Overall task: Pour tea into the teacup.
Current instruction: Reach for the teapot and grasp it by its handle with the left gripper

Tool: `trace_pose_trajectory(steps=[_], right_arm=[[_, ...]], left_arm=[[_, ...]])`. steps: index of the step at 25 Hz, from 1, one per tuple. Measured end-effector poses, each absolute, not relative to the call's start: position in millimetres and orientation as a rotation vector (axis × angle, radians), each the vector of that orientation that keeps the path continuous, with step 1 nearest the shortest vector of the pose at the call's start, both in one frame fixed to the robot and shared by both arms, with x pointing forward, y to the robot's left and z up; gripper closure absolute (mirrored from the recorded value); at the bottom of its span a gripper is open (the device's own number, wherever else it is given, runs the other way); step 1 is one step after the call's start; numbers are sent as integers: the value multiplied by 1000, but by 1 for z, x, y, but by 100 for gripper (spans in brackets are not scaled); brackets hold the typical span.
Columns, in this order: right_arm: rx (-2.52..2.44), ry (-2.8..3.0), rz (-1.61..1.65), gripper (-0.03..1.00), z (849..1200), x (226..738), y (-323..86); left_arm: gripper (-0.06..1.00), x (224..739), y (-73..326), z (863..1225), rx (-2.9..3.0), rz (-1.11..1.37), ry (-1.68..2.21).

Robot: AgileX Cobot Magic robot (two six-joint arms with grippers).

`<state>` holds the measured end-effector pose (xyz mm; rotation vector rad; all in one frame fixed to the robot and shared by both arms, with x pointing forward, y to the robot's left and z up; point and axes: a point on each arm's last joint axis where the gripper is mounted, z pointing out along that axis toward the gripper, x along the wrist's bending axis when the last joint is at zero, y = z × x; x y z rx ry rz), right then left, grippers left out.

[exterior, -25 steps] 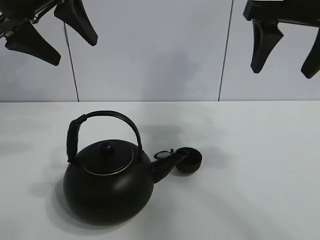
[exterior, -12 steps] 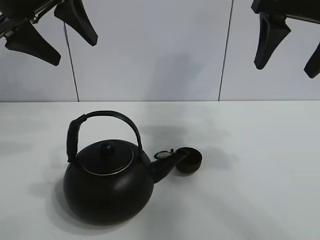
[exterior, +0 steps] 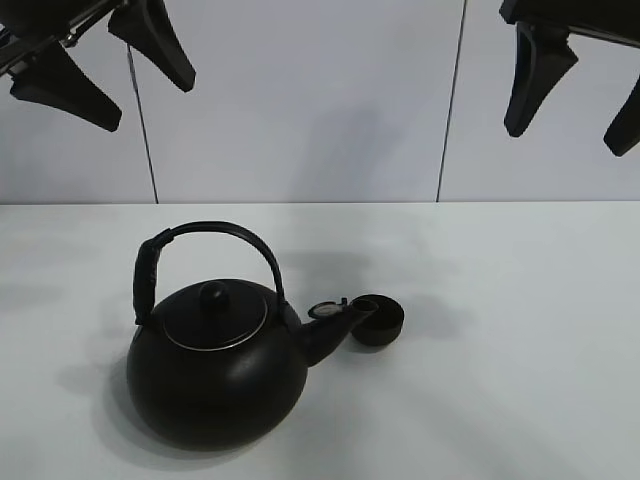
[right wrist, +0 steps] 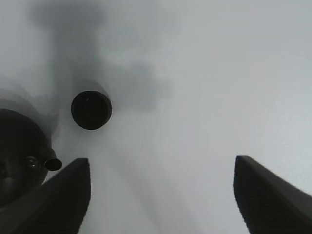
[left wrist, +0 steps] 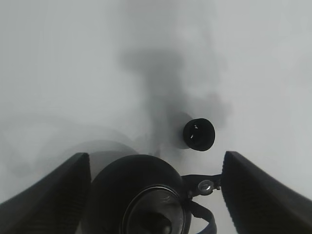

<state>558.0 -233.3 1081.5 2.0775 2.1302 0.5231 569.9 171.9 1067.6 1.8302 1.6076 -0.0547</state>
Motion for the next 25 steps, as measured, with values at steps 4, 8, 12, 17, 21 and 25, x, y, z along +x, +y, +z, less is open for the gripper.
trace_pose_trajectory(steps=[4, 8, 12, 17, 21, 25], right_arm=[[2112, 2129, 583, 41, 1082, 558, -229], [2145, 2115, 667, 41, 1084, 560, -224], [2147, 2118, 672, 41, 1084, 559, -224], [2146, 2118, 675, 41, 1084, 560, -224], [2146, 2118, 675, 41, 1084, 560, -224], [2145, 2117, 676, 41, 1084, 560, -224]], left_arm=[[41, 570, 172, 1068, 1830, -55, 1608], [41, 570, 172, 1068, 1830, -55, 1608], [41, 570, 172, 1068, 1830, -55, 1608], [41, 570, 172, 1068, 1830, -54, 1607], [41, 570, 172, 1068, 1829, -53, 1607], [41, 570, 172, 1068, 1829, -53, 1607]])
